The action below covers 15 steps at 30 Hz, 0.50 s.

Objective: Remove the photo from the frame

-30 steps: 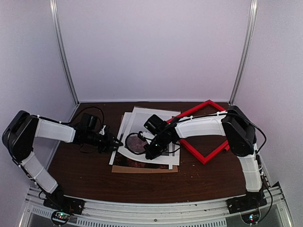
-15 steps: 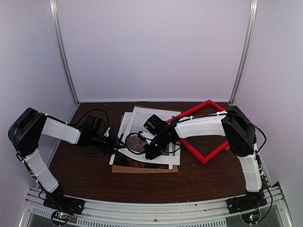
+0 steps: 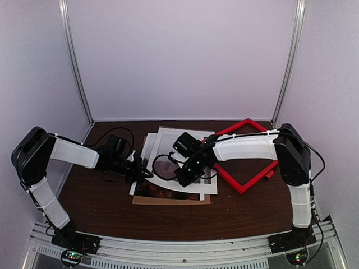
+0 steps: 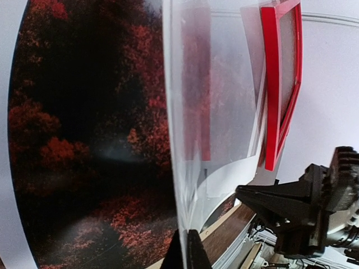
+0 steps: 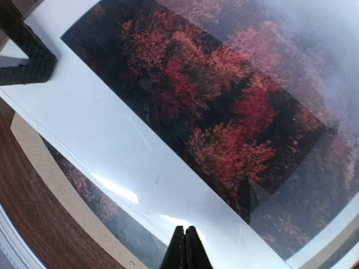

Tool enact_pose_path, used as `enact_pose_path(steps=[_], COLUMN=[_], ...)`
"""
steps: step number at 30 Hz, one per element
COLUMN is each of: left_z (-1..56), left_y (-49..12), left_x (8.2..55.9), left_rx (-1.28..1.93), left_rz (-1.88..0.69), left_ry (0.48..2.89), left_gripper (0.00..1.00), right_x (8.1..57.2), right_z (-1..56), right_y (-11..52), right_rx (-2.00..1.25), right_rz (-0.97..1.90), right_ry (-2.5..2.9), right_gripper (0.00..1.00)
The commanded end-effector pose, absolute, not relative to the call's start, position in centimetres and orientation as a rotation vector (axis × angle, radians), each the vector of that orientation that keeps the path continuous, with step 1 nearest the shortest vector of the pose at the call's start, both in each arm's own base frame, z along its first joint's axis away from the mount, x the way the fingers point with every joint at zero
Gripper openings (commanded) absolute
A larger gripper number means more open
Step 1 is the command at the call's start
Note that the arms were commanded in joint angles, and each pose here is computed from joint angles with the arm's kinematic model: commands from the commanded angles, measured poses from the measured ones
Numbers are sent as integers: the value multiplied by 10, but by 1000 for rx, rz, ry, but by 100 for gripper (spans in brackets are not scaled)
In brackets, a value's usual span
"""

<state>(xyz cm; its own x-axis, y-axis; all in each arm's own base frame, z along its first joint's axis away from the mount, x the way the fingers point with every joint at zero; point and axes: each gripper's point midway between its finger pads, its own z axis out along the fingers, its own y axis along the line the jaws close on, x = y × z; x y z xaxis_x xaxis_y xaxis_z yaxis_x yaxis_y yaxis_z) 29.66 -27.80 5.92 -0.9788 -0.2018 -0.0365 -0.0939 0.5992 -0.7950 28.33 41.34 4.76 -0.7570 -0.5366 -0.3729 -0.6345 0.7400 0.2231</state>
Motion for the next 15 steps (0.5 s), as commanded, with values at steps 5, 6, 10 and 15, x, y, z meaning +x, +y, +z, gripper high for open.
enact_pose_path(steps=[5, 6, 10, 15], left_z=[68, 67, 67, 68], left_y=[-301, -304, -317, -338], left_x=[298, 298, 298, 299], left_rx=[-127, -124, -99, -59], left_rz=[-1272, -1272, -1281, -1292], left_ry=[2694, 2696, 2700, 2704], left_gripper=[0, 0, 0, 0], right_x=[300, 301, 305, 307], right_z=[125, 133, 162, 190], right_y=[374, 370, 352, 330], right_rx=[-808, -798, -750, -697], right_rz=[377, 368, 343, 301], right_ry=[2538, 2524, 2474, 2429], right_gripper=[8, 9, 11, 12])
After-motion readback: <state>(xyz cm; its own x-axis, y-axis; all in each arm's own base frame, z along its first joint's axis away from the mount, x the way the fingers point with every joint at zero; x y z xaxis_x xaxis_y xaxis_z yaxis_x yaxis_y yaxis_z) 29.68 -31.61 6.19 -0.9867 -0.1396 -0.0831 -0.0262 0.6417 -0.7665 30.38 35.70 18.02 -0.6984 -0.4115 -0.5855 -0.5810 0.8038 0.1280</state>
